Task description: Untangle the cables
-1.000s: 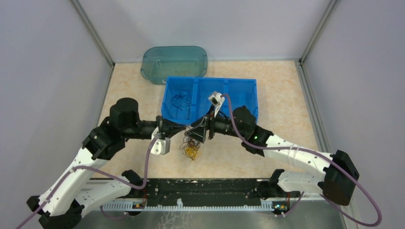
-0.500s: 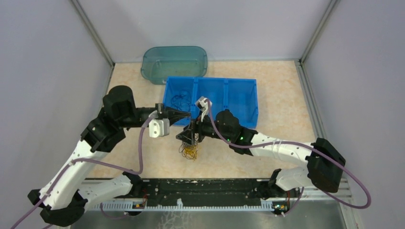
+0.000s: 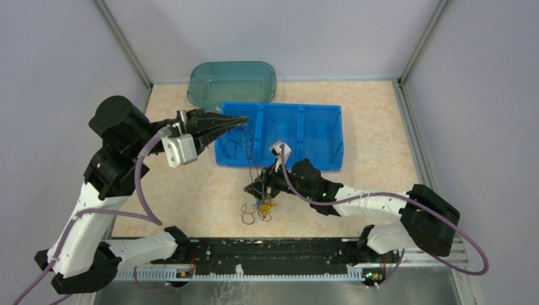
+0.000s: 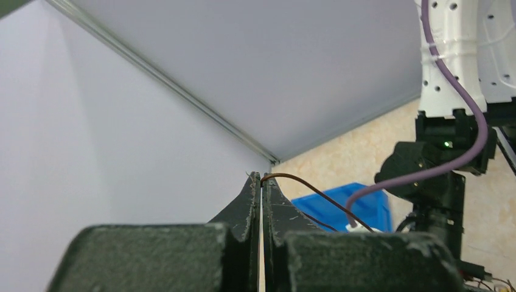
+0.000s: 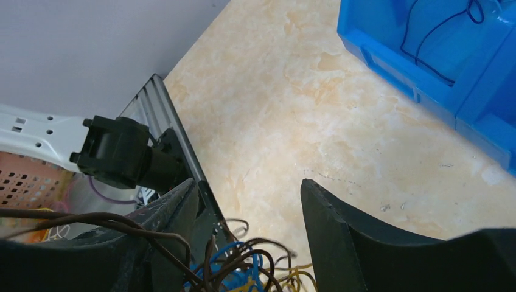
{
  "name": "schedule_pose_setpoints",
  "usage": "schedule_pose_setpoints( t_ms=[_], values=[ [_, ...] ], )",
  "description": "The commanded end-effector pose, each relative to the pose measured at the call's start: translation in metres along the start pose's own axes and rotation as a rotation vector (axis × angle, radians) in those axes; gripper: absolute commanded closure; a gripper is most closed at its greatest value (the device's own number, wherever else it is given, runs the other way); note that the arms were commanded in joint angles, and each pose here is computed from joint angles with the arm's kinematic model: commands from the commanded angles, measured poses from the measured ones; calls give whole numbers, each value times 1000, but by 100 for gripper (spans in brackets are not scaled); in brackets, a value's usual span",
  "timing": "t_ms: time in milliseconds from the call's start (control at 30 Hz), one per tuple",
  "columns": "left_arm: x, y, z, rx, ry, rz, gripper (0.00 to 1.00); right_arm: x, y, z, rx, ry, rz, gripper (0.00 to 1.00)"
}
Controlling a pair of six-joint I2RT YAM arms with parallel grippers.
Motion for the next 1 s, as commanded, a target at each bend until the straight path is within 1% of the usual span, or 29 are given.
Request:
schedule_pose_setpoints(
  t_ms=[0,400,600,767,900,967],
  values=[
    [23,2,45,-139,-124,88,100,-1,0,1,-60,-11,-12,37],
    [55,14,106,-316,-339,260,100,-17,8,-30,-7,-46,-89,37],
    [62,30,134,-351,-456,337,100,-23,20,-45,0,-73,-132,36],
    [67,42,149,-387,-545,443,100,-27,27,-55,6,-100,-155,36],
    [72,44,155,-402,-608,486,100,-30,30,-61,20,-103,-177,36],
    [77,46,160,-426,-670,540,100,-31,32,-62,22,-104,-184,35]
  ],
)
Point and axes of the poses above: each gripper's point midway between its finger pads, its own y axis back along the fingers, its own x axis along the line the jaws close on, z = x × y, the point moved 10 cm from there along y, back along the fingers, and after that the axes turned 8 degrees about y, right-handed, at the moved point
